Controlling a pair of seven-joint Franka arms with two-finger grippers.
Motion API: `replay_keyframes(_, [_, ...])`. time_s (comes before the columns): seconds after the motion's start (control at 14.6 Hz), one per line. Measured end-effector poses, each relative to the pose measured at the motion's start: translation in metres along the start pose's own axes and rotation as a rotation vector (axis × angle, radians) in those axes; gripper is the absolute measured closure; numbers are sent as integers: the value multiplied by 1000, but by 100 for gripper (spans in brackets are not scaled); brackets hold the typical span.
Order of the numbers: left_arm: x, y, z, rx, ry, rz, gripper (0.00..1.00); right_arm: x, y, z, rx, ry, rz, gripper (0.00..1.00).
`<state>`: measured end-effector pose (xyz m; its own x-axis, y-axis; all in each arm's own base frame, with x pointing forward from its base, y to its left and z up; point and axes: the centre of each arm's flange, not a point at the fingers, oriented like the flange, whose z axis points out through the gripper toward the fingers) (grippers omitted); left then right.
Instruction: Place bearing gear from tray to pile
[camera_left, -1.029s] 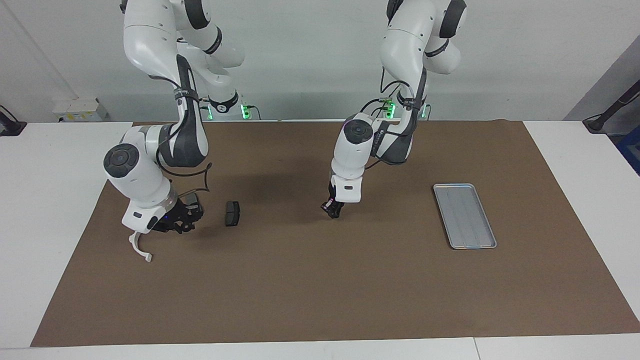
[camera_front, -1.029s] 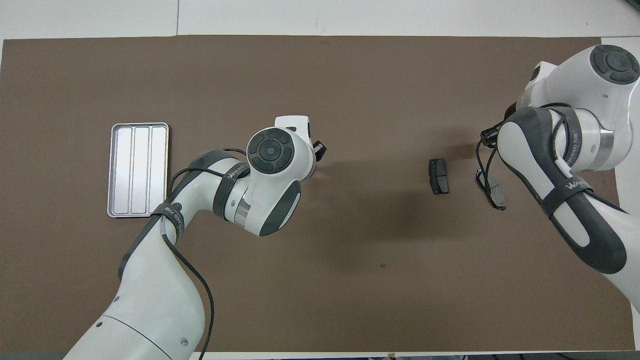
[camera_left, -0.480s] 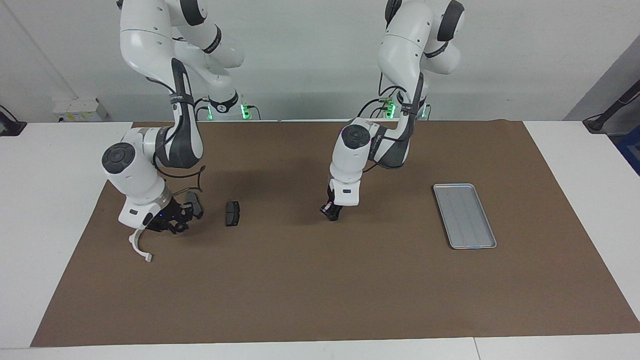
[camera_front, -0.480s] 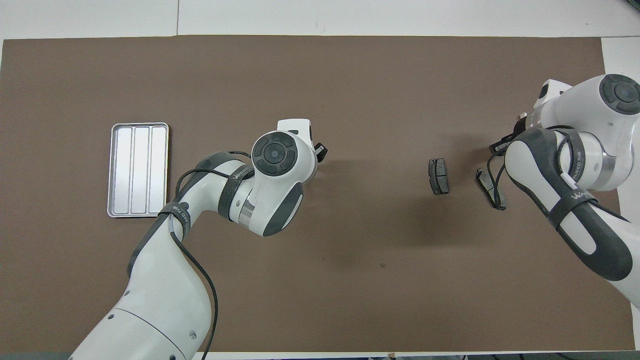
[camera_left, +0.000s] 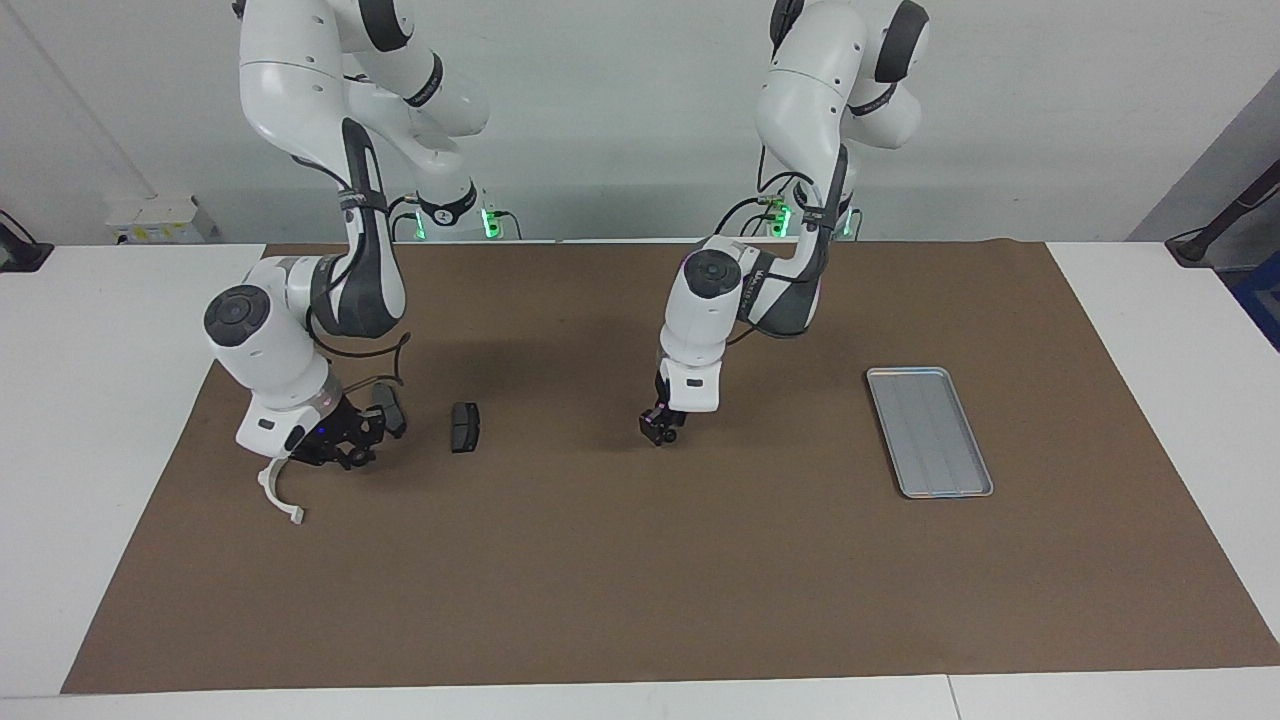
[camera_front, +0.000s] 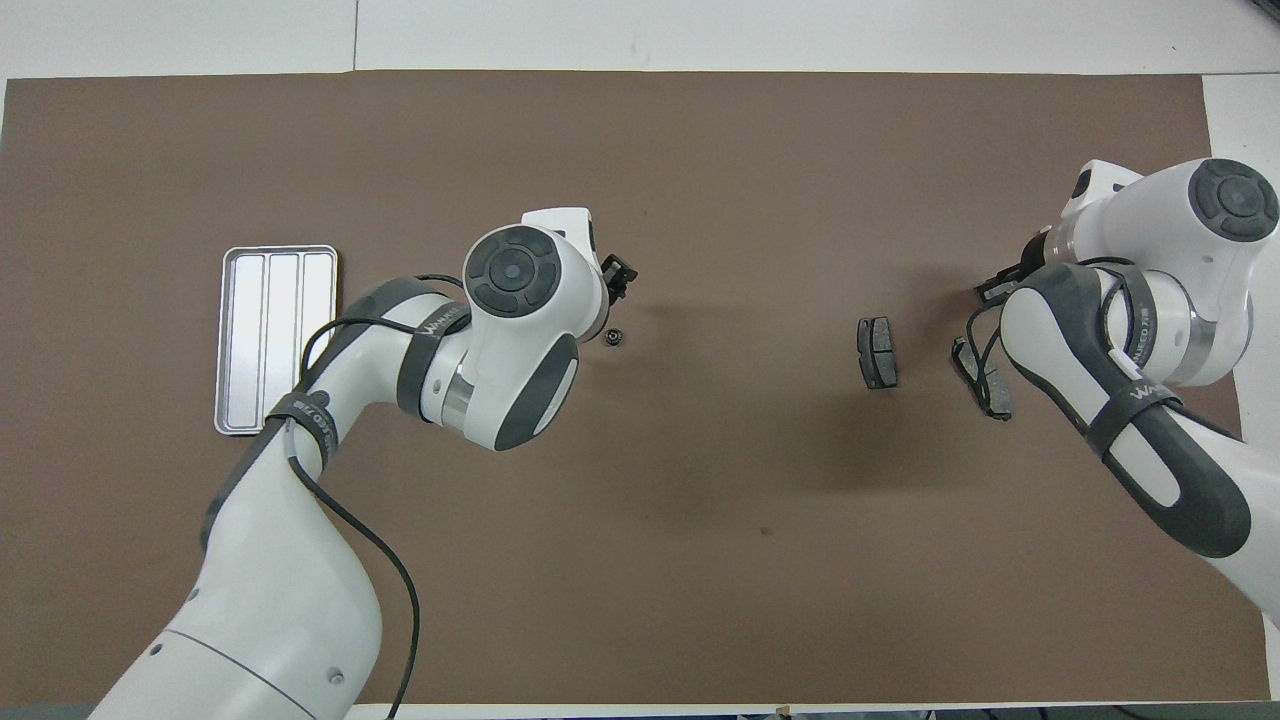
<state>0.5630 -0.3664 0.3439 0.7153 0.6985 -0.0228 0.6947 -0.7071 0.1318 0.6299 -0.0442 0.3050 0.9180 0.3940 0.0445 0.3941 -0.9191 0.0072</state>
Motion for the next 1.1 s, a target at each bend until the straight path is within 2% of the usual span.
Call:
replay_keyframes(0.21, [71, -30, -75, 14, -1, -3, 0, 2, -2, 7, 1, 2, -3, 66])
replay_keyframes(0.48, [156, -100, -164, 49, -24, 89, 0, 5, -2, 10, -6, 20, -6, 66])
replay_keyframes(0.62, [180, -129, -190, 56, -36, 140, 0, 5, -2, 12, -6, 20, -7, 66])
replay_keyframes(0.82, [203, -169, -231, 57, -46, 198, 0, 5, -3, 12, -6, 20, -7, 58])
replay_keyframes(0.96, [213, -194, -260, 54, -50, 229, 0, 5, -3, 12, -6, 21, -7, 43])
replay_keyframes(1.03, [219, -206, -275, 57, -50, 252, 0, 5, -3, 12, -6, 22, -6, 28])
replay_keyframes(1.1, [225, -215, -287, 71, -46, 274, 0, 6, -4, 10, -4, 20, -1, 21])
